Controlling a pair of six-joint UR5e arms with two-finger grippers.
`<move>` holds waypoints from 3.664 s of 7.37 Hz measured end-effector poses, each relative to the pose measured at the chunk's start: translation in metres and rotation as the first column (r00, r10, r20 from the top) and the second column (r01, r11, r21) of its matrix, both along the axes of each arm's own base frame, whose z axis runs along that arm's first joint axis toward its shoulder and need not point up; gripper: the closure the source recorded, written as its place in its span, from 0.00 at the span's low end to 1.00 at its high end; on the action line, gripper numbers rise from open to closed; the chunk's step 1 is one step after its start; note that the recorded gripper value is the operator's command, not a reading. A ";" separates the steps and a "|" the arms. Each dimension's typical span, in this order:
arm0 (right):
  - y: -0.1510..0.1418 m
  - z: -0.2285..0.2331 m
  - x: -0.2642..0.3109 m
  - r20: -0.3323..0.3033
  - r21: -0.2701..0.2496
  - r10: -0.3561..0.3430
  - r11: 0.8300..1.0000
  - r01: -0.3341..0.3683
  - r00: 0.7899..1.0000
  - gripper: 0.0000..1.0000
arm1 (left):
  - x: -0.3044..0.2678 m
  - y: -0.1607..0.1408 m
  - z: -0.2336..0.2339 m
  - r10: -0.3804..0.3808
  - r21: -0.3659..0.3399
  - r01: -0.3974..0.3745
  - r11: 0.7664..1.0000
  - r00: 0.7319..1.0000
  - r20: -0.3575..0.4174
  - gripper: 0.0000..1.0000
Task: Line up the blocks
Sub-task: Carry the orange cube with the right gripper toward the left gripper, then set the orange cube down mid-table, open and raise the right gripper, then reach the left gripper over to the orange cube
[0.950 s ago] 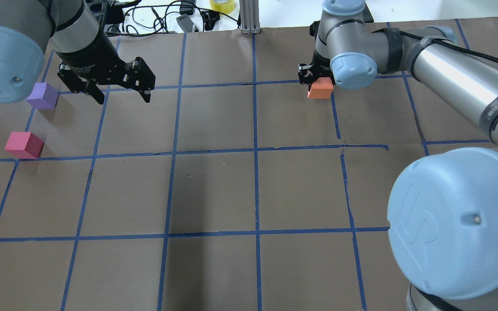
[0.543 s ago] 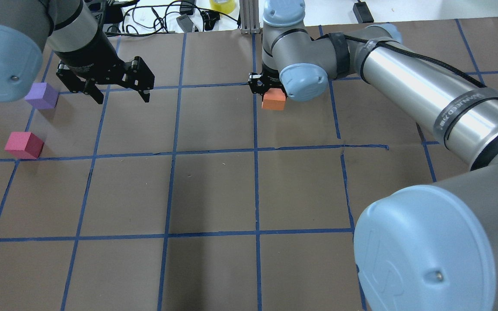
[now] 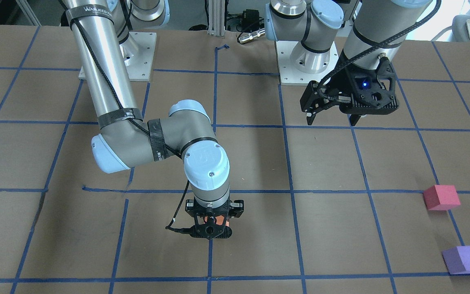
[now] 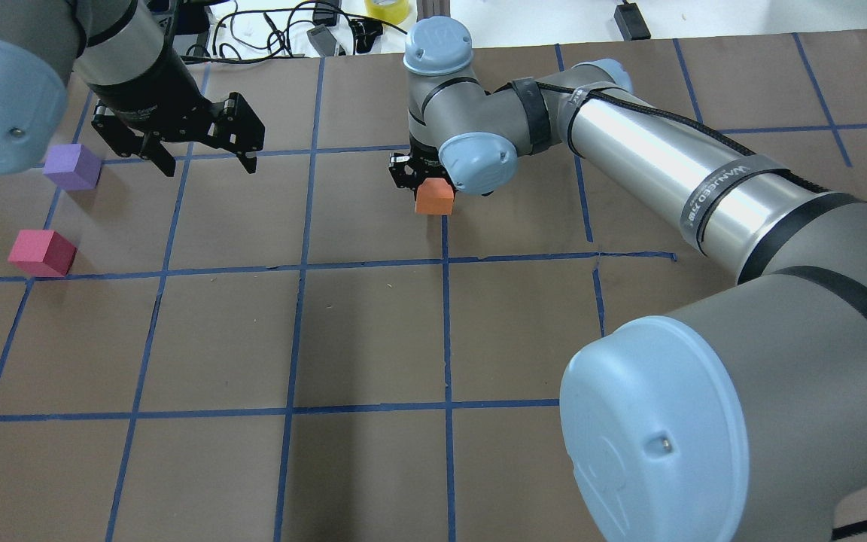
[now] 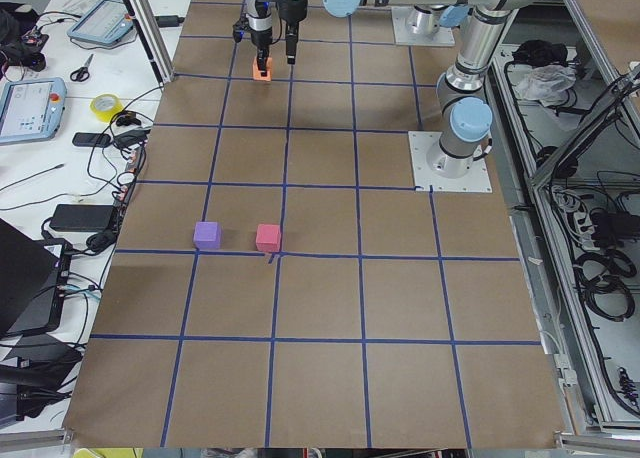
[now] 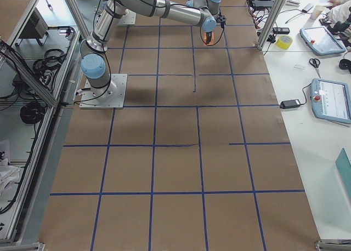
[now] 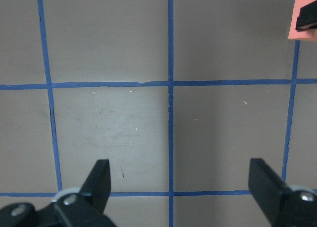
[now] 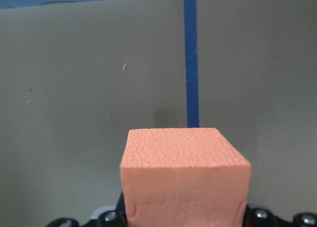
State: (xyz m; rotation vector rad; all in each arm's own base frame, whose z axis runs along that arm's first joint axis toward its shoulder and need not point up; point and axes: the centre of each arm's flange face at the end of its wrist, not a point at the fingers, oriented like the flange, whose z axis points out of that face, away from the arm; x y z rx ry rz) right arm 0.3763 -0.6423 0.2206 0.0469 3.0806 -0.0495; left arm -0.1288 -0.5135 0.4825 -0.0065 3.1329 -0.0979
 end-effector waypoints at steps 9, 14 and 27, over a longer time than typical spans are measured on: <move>-0.017 -0.022 0.010 -0.007 -0.005 0.021 1.000 -0.021 1.000 0.00 | -0.002 0.013 0.014 -0.004 -0.002 0.004 1.000 1.000 -0.006 0.00; -0.025 0.022 -0.005 0.019 -0.068 0.010 0.998 -0.009 1.000 0.00 | -0.006 0.015 0.009 -0.010 0.003 0.010 1.000 1.000 -0.002 0.00; 0.067 0.294 -0.322 -0.058 -0.020 0.114 0.993 -0.115 0.992 0.00 | -0.055 -0.080 -0.077 -0.061 -0.049 0.060 0.997 0.998 -0.023 0.00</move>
